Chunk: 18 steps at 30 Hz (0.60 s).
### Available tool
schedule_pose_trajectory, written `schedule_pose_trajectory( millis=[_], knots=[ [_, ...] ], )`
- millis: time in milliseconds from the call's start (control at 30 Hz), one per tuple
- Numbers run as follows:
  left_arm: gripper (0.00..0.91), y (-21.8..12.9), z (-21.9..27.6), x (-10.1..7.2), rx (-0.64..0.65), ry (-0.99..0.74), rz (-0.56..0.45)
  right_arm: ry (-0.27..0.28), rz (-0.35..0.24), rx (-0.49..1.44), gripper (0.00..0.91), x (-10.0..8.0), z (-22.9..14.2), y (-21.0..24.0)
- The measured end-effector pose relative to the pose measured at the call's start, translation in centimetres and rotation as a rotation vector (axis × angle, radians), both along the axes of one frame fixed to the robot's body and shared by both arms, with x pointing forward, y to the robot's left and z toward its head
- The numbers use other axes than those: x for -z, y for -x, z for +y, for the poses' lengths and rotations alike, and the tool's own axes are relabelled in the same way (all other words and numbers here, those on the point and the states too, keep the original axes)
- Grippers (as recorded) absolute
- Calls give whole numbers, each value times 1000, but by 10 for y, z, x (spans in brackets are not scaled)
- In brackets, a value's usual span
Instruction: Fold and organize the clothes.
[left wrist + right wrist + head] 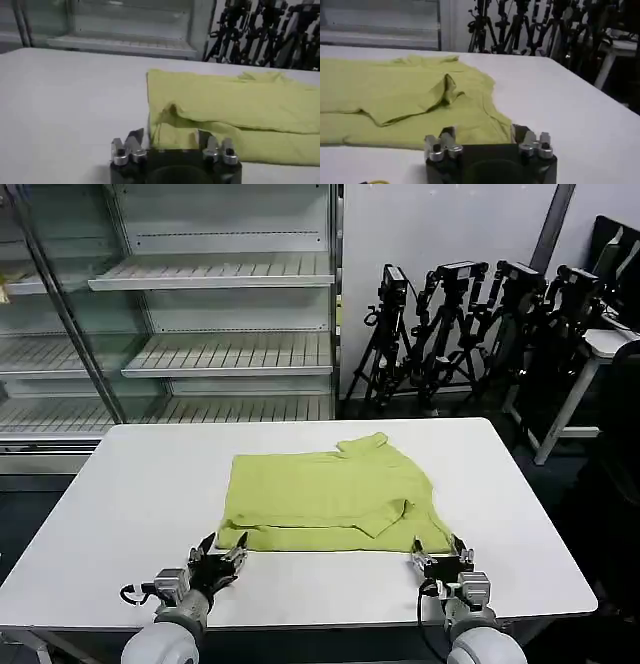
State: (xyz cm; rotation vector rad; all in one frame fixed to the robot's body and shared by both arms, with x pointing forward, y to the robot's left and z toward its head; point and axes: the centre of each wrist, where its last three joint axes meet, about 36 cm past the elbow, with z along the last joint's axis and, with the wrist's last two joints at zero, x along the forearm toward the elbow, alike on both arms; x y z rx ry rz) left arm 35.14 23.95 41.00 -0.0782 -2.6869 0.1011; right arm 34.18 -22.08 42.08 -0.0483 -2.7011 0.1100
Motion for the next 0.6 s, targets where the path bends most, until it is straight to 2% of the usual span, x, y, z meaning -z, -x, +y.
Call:
schedule_pose_trajectory(
  millis=[600],
  knots=[
    [40,4,2,4,12,8,30,-28,3,-12,0,0,3,5]
  ],
)
